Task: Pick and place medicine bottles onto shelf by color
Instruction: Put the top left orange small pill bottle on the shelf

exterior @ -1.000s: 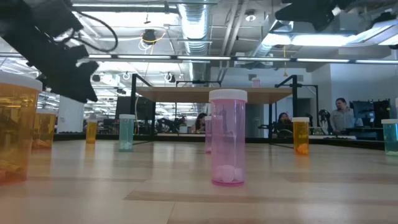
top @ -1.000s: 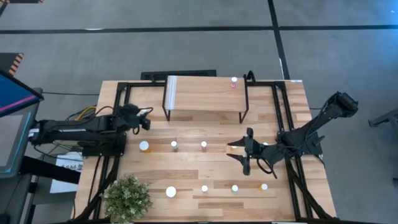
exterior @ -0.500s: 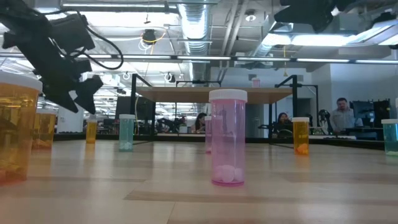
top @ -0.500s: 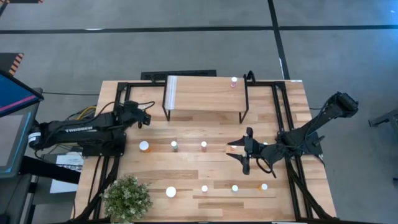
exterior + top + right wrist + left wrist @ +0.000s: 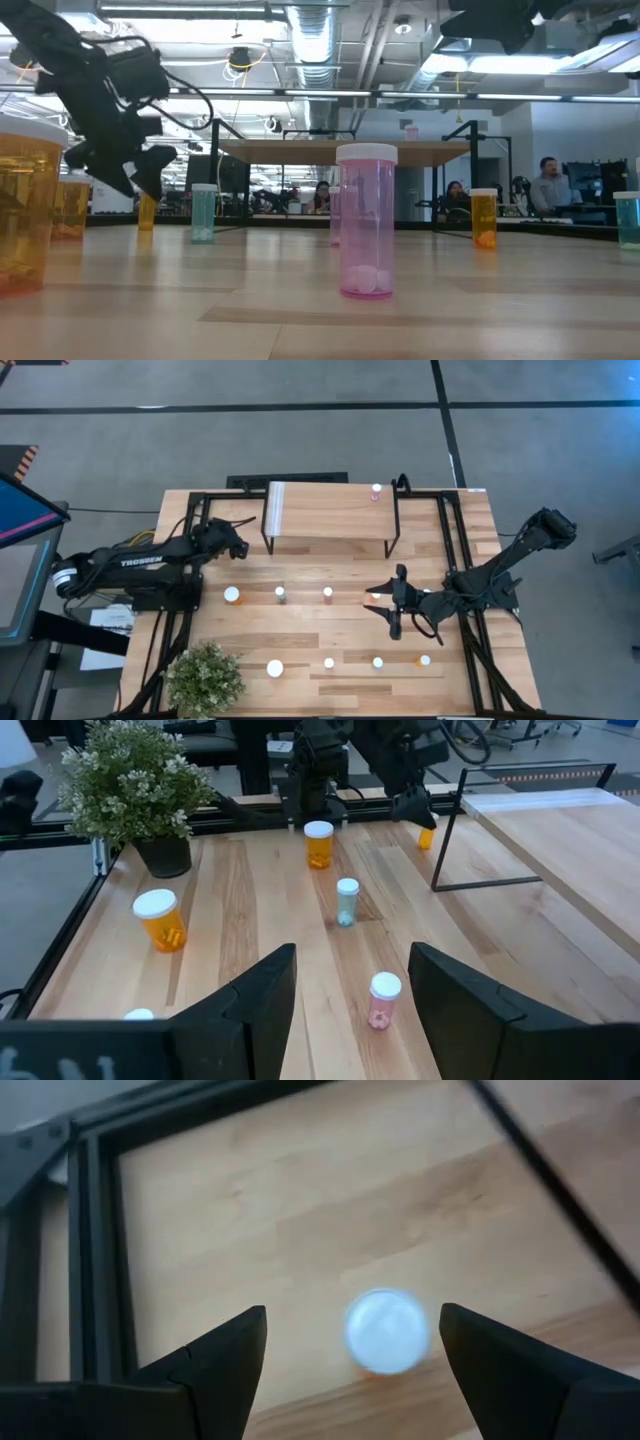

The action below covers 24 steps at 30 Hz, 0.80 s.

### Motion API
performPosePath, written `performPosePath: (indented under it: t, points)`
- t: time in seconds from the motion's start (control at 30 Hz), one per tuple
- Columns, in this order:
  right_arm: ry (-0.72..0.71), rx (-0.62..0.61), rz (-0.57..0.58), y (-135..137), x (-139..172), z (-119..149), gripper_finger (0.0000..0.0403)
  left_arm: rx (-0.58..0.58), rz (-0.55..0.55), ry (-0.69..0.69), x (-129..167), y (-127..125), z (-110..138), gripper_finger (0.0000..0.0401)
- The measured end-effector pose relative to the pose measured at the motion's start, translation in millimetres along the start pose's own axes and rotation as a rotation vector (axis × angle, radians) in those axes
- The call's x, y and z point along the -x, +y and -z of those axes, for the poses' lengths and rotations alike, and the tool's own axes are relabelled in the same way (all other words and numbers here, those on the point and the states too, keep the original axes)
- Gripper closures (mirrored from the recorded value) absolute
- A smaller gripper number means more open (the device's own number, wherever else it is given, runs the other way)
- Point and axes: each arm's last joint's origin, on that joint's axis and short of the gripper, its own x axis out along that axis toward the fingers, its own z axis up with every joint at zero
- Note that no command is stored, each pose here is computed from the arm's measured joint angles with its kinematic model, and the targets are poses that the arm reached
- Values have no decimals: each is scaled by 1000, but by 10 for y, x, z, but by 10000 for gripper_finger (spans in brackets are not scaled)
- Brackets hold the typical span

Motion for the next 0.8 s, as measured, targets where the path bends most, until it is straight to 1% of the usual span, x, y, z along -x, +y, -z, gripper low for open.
performPosePath:
  t: [0.13, 0.23, 0.33, 0.7, 0.8]
  points:
    - [0, 0, 0, 0, 0, 0, 187, -27, 11, 45, -73, -19, 12, 114]
    - [0, 0, 0, 0, 0, 0, 187, -36, 18, 40, -106, -45, 4, 117]
    - [0, 0, 0, 0, 0, 0, 187, -35, 16, 37, -130, -62, 0, 130]
    - [-1, -1, 0, 0, 0, -2, 187, -35, 17, 36, -137, -67, -1, 218]
    - [-1, -1, 0, 0, 0, -2, 187, -58, 19, 33, -137, -68, -4, 242]
